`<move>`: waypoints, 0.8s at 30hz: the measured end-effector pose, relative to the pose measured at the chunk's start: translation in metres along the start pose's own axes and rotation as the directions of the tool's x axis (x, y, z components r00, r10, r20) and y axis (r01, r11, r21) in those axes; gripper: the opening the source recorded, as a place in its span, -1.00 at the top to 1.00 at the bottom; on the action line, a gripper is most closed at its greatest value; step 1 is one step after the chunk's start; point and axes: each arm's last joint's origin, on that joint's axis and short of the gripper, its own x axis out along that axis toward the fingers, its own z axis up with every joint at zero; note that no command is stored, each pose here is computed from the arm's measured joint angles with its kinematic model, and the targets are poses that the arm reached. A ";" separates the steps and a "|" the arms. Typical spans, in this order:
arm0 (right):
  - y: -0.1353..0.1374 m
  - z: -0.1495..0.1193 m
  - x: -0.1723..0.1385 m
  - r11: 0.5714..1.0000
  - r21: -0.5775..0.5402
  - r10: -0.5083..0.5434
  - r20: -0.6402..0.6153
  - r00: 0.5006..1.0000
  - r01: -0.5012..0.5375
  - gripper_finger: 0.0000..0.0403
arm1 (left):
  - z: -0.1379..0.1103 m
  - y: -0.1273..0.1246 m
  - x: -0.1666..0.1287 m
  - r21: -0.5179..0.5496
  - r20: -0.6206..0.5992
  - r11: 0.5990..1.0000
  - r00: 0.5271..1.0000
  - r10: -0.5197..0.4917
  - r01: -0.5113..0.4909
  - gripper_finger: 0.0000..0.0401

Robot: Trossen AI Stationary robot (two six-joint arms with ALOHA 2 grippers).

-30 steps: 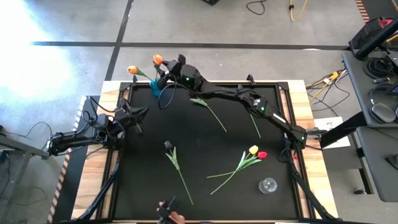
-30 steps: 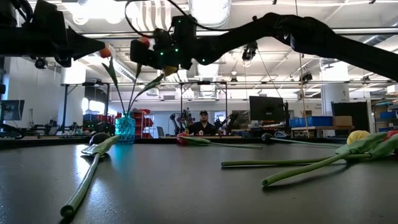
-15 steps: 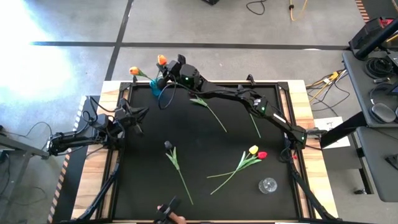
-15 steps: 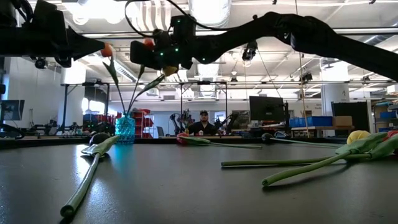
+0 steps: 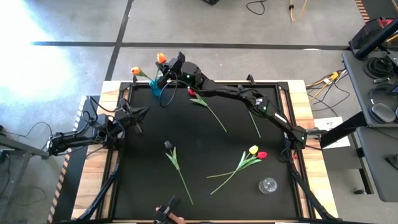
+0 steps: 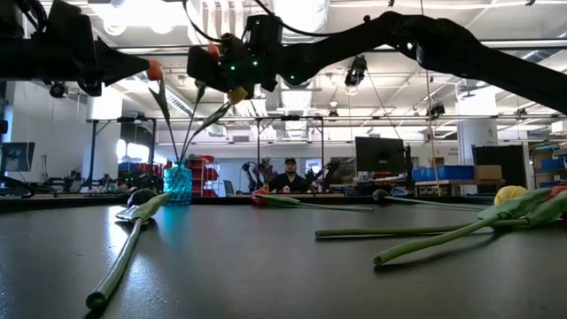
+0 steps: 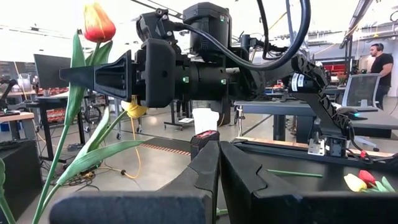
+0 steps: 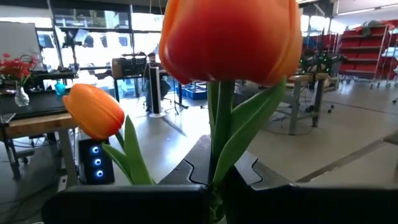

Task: Sort flowers into vase by color
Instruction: Put the orange flower into the blue vase

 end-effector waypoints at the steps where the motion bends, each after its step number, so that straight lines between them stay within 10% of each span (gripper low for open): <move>1: 0.000 0.000 0.000 1.000 0.000 0.001 -0.001 1.000 -0.001 0.95 | 0.000 0.000 0.000 0.000 0.000 1.000 1.000 0.000 0.000 1.00; 24: -0.005 -0.029 0.004 0.999 0.033 0.026 -0.077 0.997 -0.023 0.95 | 0.000 0.000 0.000 -0.005 0.000 1.000 1.000 -0.001 0.001 1.00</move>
